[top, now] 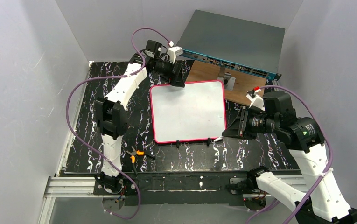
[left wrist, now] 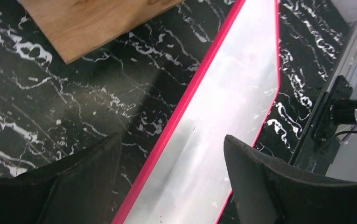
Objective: Write a sentence on the whiteboard
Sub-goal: Hold the whiteboard on the whiteboard stand.
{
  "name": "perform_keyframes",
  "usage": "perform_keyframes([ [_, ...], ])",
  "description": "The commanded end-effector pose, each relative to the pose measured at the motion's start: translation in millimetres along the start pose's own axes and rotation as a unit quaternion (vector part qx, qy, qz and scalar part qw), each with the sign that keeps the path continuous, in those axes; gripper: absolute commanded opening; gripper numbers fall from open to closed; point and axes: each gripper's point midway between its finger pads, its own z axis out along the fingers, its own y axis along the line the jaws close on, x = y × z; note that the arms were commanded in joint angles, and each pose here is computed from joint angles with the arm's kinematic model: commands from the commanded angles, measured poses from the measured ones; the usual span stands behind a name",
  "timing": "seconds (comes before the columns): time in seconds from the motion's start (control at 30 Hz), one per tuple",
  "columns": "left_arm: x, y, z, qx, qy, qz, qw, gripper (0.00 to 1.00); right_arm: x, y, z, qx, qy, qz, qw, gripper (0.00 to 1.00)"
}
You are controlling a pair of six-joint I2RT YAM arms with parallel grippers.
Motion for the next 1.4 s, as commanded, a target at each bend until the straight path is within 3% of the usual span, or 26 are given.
perform_keyframes([
  [0.0,-21,-18,-14,0.054,-0.044,0.009,0.998,0.78,-5,11,-13,0.001,-0.001,-0.023,1.0,0.01],
  [0.47,2,-3,-3,0.064,-0.021,-0.006,0.998,0.74,-11,12,-5,0.016,0.022,-0.009,1.0,0.01],
  [0.83,34,-15,4,0.102,0.001,-0.038,0.994,0.66,-15,13,3,0.009,0.025,-0.001,1.0,0.01],
  [0.93,35,-15,4,0.104,0.002,-0.041,0.994,0.59,-14,13,3,0.008,0.024,0.001,1.0,0.01],
  [1.03,29,-17,2,0.103,-0.006,-0.038,0.994,0.44,-12,12,2,0.008,0.024,0.003,1.0,0.01],
  [1.23,14,-29,-11,0.108,-0.029,-0.037,0.993,0.0,-10,9,0,0.01,0.014,0.004,1.0,0.01],
  [1.37,13,-38,-22,0.102,-0.04,-0.043,0.993,0.0,-12,9,0,0.007,0.004,0.001,1.0,0.01],
])
